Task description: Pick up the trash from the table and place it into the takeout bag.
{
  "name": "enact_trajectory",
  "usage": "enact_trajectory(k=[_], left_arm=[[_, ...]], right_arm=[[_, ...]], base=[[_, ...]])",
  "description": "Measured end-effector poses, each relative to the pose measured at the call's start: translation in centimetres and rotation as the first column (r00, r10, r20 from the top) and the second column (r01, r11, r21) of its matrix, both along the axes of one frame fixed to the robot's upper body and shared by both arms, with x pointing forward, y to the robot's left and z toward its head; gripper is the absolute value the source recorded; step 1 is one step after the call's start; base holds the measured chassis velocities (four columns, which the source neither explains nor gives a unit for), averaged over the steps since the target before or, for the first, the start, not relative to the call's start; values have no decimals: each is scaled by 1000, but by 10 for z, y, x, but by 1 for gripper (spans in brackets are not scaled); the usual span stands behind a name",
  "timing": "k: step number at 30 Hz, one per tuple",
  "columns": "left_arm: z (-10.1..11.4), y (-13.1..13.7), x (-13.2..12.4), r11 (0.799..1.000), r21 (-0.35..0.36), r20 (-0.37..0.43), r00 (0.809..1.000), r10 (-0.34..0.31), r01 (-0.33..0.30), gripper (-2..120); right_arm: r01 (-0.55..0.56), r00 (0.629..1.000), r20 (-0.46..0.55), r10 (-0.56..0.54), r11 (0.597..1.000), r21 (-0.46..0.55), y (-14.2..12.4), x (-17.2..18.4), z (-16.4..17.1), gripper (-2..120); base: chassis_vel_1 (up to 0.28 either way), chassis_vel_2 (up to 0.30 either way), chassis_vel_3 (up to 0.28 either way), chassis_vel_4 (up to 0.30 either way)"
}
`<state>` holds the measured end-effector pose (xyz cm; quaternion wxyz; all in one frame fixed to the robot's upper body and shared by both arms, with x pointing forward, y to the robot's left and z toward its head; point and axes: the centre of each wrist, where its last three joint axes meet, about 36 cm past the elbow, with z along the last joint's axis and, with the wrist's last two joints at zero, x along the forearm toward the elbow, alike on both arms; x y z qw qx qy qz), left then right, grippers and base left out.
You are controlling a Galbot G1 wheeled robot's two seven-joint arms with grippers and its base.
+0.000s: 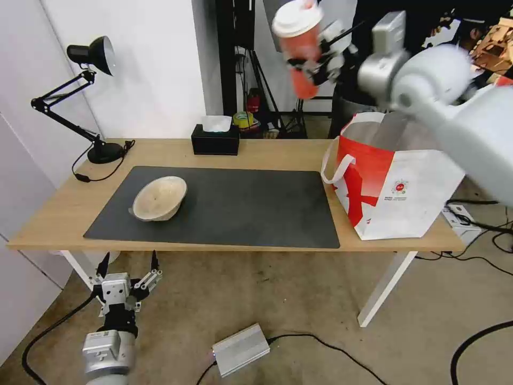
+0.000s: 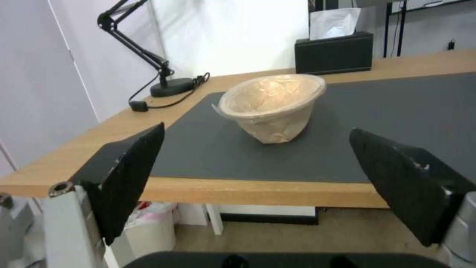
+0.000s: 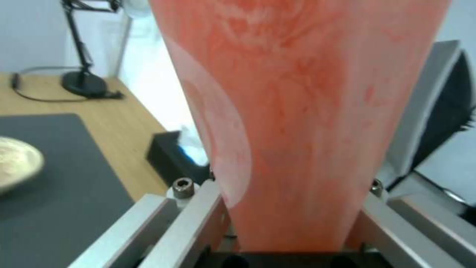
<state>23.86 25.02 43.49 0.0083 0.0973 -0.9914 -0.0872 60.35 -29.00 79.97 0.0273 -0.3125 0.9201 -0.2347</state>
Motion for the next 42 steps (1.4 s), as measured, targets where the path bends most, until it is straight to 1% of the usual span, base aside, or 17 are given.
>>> enact_trajectory(k=[3, 4, 5, 8, 9, 12, 14, 15, 17, 18, 22, 23, 26, 27, 31, 41, 42], left_arm=[[0, 0, 1, 1000, 0, 5, 1000, -4, 4, 100], [0, 0, 1, 1000, 0, 5, 1000, -4, 4, 100], [0, 0, 1, 1000, 0, 5, 1000, -5, 5, 100], [0, 1, 2, 1000, 2, 8, 1000, -11, 11, 100], [0, 1, 2, 1000, 2, 8, 1000, -11, 11, 100], [1, 2, 2, 1000, 2, 6, 1000, -15, 15, 100], [1, 2, 2, 1000, 2, 6, 1000, -15, 15, 100], [1, 2, 3, 1000, 2, 6, 1000, -17, 17, 100], [1, 3, 3, 1000, 3, 4, 1000, -19, 19, 100], [1, 3, 3, 1000, 3, 4, 1000, -19, 19, 100], [0, 3, 3, 1000, 2, 3, 1000, -22, 22, 100], [0, 3, 3, 1000, 2, 3, 1000, -22, 22, 100], [0, 2, 3, 1000, 1, 2, 1000, -24, 24, 100], [0, 2, 3, 1000, 1, 2, 1000, -24, 24, 100], [-1, 2, 2, 1000, 0, -3, 1000, -24, 24, 100], [-1, 2, 2, 1000, -3, -3, 1000, -21, 21, 100], [-1, 2, 2, 1000, -4, -2, 1000, -20, 20, 100]], right_arm=[[42, 999, 3, -42, 999, -20, -23, 0, 2, 8], [42, 999, 3, -42, 999, -20, -23, 0, 2, 8], [54, 999, 3, -54, 998, -22, -29, 0, 2, 8], [97, 995, 4, -97, 995, -24, -53, -2, -5, 8], [97, 995, 4, -97, 995, -24, -53, -2, -5, 8], [141, 990, 17, -141, 990, -24, -79, -7, -12, 8], [147, 989, 19, -146, 989, -25, -82, -7, -12, 8], [164, 986, 29, -163, 986, -35, -97, -10, -16, 8], [185, 983, 31, -183, 982, -48, -118, -13, -22, 7], [185, 983, 31, -183, 982, -48, -118, -13, -22, 7], [204, 979, -4, -205, 977, -65, -148, -19, -40, 7], [204, 979, -4, -205, 977, -65, -148, -19, -40, 7], [209, 977, -27, -212, 974, -91, -162, -21, -57, 7], [209, 977, -27, -212, 974, -91, -162, -21, -57, 7], [205, 975, -61, -214, 970, -133, -187, -23, -75, 7], [192, 972, -98, -213, 963, -188, -206, -23, -88, 7], [187, 972, -106, -212, 961, -205, -209, -22, -90, 7]], base=[[0, 0, 0, 0], [0, 0, 0, 0], [0, 0, 0, 0], [0, 0, 0, 0], [0, 0, 0, 0], [0, 0, 0, 0], [0, 0, 0, 0], [0, 0, 0, 0], [0, 0, 0, 0], [0, 0, 0, 0], [0, 0, 0, 0], [0, 0, 0, 0], [0, 0, 0, 0], [0, 0, 0, 0], [0, 0, 0, 0], [0, 0, 0, 0], [0, 0, 0, 0]])
